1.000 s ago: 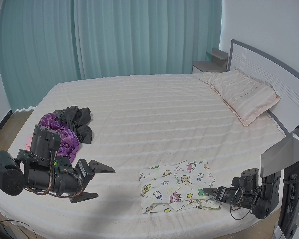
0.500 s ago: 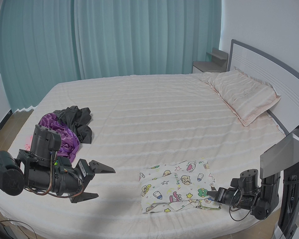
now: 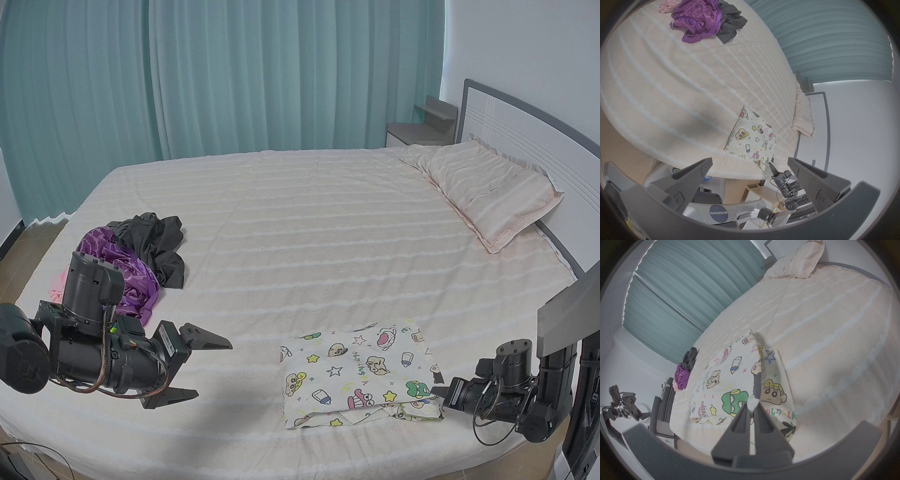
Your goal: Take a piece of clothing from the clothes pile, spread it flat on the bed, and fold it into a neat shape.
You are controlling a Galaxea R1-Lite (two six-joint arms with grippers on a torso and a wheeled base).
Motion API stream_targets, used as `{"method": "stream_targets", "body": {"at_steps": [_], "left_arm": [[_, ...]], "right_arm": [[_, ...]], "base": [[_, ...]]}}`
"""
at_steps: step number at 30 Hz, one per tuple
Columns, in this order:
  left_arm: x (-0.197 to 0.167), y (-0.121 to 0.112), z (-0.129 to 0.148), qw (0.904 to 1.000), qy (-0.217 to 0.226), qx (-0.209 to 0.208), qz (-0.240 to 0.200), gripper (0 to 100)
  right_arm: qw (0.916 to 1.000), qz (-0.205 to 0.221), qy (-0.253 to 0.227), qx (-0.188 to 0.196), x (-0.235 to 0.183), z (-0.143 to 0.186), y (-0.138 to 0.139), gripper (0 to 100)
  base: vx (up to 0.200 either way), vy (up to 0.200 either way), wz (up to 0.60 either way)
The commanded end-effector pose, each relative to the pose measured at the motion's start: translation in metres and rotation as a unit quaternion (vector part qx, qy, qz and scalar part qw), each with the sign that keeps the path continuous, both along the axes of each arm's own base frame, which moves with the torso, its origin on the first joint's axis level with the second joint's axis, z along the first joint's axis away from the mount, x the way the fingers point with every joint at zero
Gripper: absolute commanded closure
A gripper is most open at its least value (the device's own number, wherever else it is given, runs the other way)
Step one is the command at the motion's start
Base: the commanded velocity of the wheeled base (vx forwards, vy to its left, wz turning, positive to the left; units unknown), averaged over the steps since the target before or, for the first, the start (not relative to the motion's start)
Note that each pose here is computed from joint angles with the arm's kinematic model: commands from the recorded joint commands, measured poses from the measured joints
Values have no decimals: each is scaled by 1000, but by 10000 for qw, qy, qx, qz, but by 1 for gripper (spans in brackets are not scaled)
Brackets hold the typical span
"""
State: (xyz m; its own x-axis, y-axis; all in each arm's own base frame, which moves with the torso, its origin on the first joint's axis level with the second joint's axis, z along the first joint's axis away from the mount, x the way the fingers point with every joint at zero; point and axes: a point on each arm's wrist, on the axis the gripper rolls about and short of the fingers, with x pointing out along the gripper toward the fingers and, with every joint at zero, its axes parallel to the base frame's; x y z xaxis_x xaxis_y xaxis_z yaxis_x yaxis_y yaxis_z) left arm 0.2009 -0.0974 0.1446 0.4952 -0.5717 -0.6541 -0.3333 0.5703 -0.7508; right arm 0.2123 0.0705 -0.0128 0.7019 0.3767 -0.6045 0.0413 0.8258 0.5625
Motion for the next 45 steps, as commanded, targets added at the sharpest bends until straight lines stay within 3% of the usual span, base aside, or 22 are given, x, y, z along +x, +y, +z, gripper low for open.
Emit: {"method": "stream_targets", "body": {"at_steps": [1,6,10,27,34,35,40,45], "left_arm": [[0,0,0,10000,1,-1,-6,0],[0,0,0,10000,-6,-4,-6,0],[0,0,0,10000,-6,-4,-6,0],[-1,0,1,10000,-29,-9,-1,0],[0,0,1,10000,-13,-7,-6,0],[0,0,1,10000,-6,-4,-6,0],[-1,0,2,10000,-29,-9,-1,0],[-1,0,2,10000,-31,-4,5,0]], "right_arm": [[9997,-30,-234,33,-6,14,-4,100],[9994,-86,-329,-38,-6,20,-9,100],[9990,136,75,-413,-14,14,-12,100],[9921,363,636,-1021,-25,4,-15,100],[9913,401,674,-1058,-26,3,-15,100],[9912,420,678,-1060,-26,3,-15,0],[9920,401,581,-1048,-25,5,-14,0],[9950,168,-172,-970,-12,18,-14,0]], "base": [[0,0,0],[0,0,0],[0,0,0],[0,0,0],[0,0,0],[0,0,0],[0,0,0],[0,0,0]]}}
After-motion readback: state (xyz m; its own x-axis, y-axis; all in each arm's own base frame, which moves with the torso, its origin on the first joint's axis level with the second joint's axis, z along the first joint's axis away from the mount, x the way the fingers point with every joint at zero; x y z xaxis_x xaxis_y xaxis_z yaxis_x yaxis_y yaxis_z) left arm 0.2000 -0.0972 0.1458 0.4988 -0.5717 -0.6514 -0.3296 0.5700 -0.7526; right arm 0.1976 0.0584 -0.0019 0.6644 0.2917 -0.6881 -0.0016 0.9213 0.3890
